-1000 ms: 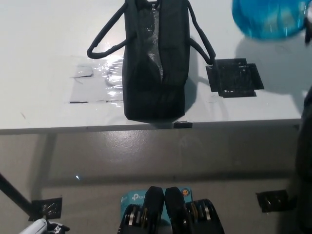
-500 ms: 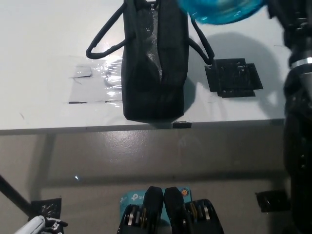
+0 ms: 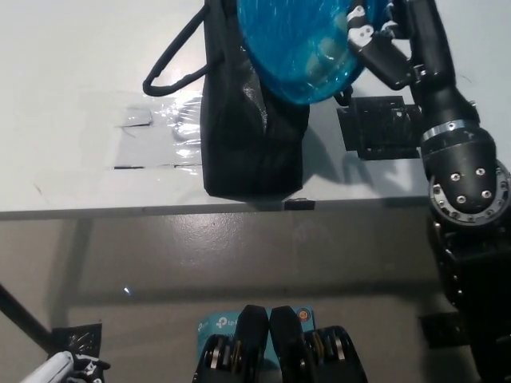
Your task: The robot uses its right hand to pick up a stack of plates kept in the middle of the desk and put it inside a bag kept next to it
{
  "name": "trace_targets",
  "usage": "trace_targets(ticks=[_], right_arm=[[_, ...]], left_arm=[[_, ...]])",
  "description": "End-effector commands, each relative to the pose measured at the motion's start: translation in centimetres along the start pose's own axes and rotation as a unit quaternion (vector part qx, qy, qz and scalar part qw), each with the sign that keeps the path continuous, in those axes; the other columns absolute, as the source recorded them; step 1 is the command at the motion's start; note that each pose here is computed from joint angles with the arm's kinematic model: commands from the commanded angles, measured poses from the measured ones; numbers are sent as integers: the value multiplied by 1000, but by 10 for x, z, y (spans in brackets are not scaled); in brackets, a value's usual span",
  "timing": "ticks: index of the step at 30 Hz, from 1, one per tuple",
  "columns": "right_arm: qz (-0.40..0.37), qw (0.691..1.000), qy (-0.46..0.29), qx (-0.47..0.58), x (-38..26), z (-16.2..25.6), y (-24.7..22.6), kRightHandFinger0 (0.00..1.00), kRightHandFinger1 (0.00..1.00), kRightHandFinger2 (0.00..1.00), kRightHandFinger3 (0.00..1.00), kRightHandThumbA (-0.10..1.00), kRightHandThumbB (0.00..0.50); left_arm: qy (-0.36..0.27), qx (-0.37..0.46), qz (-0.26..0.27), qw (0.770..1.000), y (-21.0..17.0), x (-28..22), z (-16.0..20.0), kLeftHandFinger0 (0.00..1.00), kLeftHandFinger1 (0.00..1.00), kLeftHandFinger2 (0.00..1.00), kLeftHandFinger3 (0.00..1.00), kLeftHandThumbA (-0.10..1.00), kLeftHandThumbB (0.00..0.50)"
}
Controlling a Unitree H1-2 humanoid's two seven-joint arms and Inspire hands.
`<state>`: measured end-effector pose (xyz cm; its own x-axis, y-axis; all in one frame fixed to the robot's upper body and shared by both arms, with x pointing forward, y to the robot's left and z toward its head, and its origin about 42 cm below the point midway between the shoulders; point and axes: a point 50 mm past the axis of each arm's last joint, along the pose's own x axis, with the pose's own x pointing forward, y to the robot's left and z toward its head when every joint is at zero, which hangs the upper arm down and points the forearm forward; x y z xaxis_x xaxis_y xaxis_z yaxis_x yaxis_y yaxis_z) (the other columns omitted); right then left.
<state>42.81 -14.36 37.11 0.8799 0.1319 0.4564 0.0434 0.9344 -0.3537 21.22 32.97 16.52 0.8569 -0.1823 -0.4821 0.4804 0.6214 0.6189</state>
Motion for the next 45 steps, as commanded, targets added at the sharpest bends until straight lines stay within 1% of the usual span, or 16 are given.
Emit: trace_targets(ticks=[1, 6, 9, 13, 17, 23, 25, 27, 34, 36, 37, 39, 41, 42, 44, 45], right_arm=[[-35, 994, -79, -64, 12, 24, -6, 0, 0, 0, 0, -100, 310], [-41, 995, -70, -63, 12, 17, 2, 0, 0, 0, 0, -100, 302], [-51, 997, -47, -44, 10, 14, 13, 0, 0, 102, 25, -100, 301], [-60, 998, -9, -2, 14, 8, 37, 0, 0, 28, 0, -100, 305], [-65, 998, 17, 7, 18, -2, 64, 0, 0, 95, 0, -100, 329], [-70, 997, 44, -2, 35, -7, 91, 0, 0, 55, 0, -100, 329], [-70, 996, 55, -8, 38, -9, 94, 0, 0, 81, 0, -100, 329], [-58, 995, 71, -29, 41, -15, 99, 0, 0, 243, 0, -100, 328], [-27, 986, 44, -156, 54, -32, 90, 0, 0, 273, 66, -100, 286], [-5, 979, 16, -203, 56, -31, 87, 0, 0, 275, 277, -100, 130], [-2, 978, 4, -210, 58, -29, 87, 0, 0, 226, 279, -100, 45], [3, 978, -3, -207, 61, -26, 87, 0, 0, 193, 335, -100, 0], [11, 979, -13, -205, 62, -20, 90, 0, 0, 242, 681, -100, 0], [19, 979, -14, -201, 63, -19, 93, 0, 4, 250, 1000, -100, 0], [47, 972, -13, -229, 61, -19, 98, 737, 937, 1000, 1000, 253, 55], [60, 963, -2, -261, 58, -20, 100, 1000, 1000, 1000, 1000, 511, 123]], left_arm=[[-6, 16, 16, 1000, 11, -5, 6, 751, 735, 793, 874, 174, 0], [-7, 14, 16, 1000, 10, -6, 6, 743, 728, 785, 871, 126, 0], [-6, 6, 13, 1000, 9, -5, 4, 750, 737, 792, 869, 128, 0], [-4, 7, 13, 1000, 8, -4, 4, 757, 745, 804, 883, 130, 0], [-6, -1, 11, 1000, 3, -6, 5, 759, 741, 802, 892, 111, 0], [-8, 11, 7, 1000, 2, -3, 8, 749, 741, 801, 901, 138, 0], [-9, 12, 5, 1000, 2, -2, 8, 750, 745, 803, 898, 144, 0], [-5, 20, 2, 1000, 1, -2, 9, 780, 765, 817, 903, 180, 0], [-12, 10, -1, 1000, 1, -2, 9, 763, 754, 819, 914, 207, 0], [-7, 5, -4, 1000, -3, -5, 6, 762, 755, 818, 914, 210, 0], [-6, 8, -5, 1000, -3, -5, 6, 760, 754, 817, 916, 211, 0], [-7, 8, -5, 1000, -4, -4, 6, 756, 752, 815, 921, 216, 0], [-7, 9, -3, 1000, -4, -4, 6, 738, 740, 806, 928, 210, 0], [-6, 8, -6, 1000, -5, -4, 6, 747, 754, 815, 926, 226, 0], [-4, 14, -6, 1000, -5, -3, 6, 739, 744, 812, 931, 249, 0], [-4, 15, -9, 1000, -7, -3, 6, 743, 748, 816, 939, 244, 0]])
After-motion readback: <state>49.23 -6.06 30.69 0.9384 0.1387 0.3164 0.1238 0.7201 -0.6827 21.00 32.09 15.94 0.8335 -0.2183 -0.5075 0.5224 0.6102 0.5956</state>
